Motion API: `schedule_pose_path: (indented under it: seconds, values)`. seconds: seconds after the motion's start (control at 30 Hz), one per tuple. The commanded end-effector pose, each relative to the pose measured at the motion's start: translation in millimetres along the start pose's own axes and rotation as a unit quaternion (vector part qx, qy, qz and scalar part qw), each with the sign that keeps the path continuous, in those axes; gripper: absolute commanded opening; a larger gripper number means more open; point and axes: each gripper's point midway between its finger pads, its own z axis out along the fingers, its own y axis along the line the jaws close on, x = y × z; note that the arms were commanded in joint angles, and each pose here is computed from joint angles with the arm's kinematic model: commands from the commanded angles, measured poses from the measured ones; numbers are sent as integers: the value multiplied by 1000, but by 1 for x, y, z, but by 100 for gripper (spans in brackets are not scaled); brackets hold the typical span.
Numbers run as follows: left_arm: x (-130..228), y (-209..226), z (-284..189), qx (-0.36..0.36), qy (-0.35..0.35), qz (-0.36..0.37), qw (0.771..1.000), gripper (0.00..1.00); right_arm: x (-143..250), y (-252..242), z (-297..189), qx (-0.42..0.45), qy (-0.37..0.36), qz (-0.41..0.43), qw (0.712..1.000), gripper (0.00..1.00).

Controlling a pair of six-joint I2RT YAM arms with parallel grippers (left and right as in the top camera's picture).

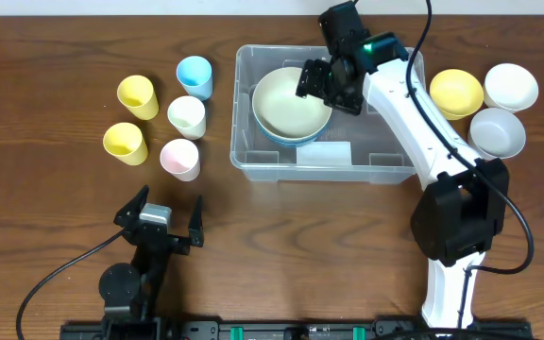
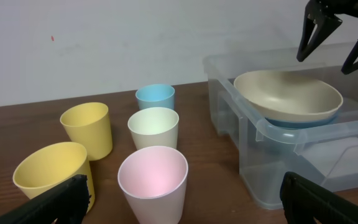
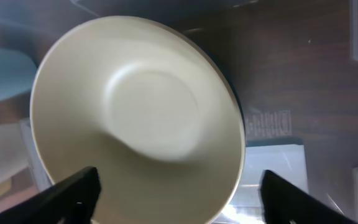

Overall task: Pack container
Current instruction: 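Lift the cream bowl and place it onto the stacked teal bowls, then move the right gripper to the small grey bowl and grasp it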

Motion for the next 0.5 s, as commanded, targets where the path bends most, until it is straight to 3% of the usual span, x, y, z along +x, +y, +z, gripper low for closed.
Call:
schedule_pose_path:
  seconds: [0.0, 0.1, 0.23, 0.47]
  values:
    - [16, 0, 1, 2, 22, -6, 1000, 98, -28, 8, -47, -7, -62, -35, 997, 91]
    - [16, 0, 1, 2, 22, -6, 1000, 98, -57, -21, -101, 52, -133, -14, 990, 99]
    - [16, 0, 1, 2, 22, -6, 1000, 98, -84, -91, -173, 144, -202, 42, 968, 99]
    - [16, 0, 1, 2, 22, -6, 1000, 98, -71, -234, -203, 245, -143, 196, 939, 99]
